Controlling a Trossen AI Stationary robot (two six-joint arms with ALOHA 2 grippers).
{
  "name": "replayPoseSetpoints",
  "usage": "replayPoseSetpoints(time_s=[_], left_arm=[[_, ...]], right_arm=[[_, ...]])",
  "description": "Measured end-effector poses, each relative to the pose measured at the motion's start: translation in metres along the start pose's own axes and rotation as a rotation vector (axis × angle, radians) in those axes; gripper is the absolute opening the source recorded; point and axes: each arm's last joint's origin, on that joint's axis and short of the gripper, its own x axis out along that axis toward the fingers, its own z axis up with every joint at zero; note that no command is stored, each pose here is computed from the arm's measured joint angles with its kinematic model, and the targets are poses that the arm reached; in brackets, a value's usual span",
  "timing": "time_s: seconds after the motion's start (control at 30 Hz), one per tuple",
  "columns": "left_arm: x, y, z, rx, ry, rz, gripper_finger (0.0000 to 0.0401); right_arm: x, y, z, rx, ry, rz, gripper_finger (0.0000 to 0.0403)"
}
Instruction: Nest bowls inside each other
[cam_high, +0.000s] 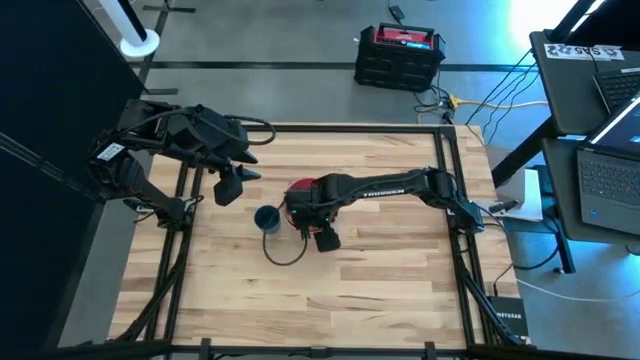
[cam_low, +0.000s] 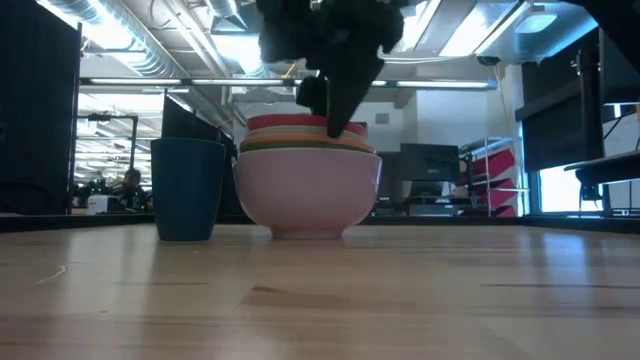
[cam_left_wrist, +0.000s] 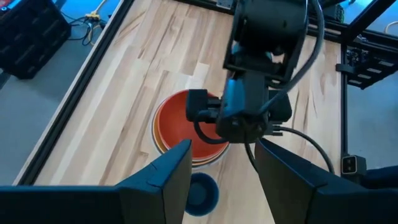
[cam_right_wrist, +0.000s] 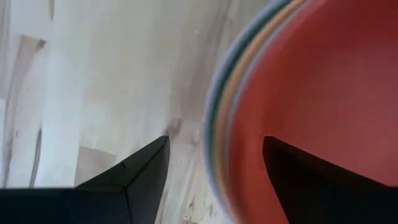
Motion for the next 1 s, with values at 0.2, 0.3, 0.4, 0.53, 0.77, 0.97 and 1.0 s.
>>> replayPoseSetpoints(time_s=[0.2,0.3,0.4,0.53,0.77,0.97,1.0], left_arm=[[0.000,0.000,0.000,0.011,0.000,0.000,0.0160],[0.000,0.000,0.000,0.016,0.000,0.000,0.0160],[0.000,0.000,0.000,0.022,0.000,0.000,0.0160],[0.000,0.000,0.000,0.026,0.000,0.000,0.0160],[0.000,0.000,0.000,0.025,0.000,0.000,0.0160],[0.000,0.000,0.000,0.020,0.000,0.000,0.0160],[0.000,0.000,0.000,0.020,0.000,0.000,0.0160]], right_arm=[[0.007,-0.001,-0.001,-0.006,-0.010,-0.005,0.0154],[0.010,-0.001,-0.001,-0.009,-0.017,-0.008,0.0106],[0.013,-0.002,-0.001,-0.013,-0.023,-0.011,0.0059],[0.014,-0.002,-0.002,-0.017,-0.025,-0.005,0.0020],[0.013,-0.007,-0.005,0.007,-0.008,-0.004,0.0006],[0.019,-0.016,-0.013,0.052,0.031,0.000,0.0002],[0.021,-0.017,-0.015,0.061,0.041,0.004,0.0002]])
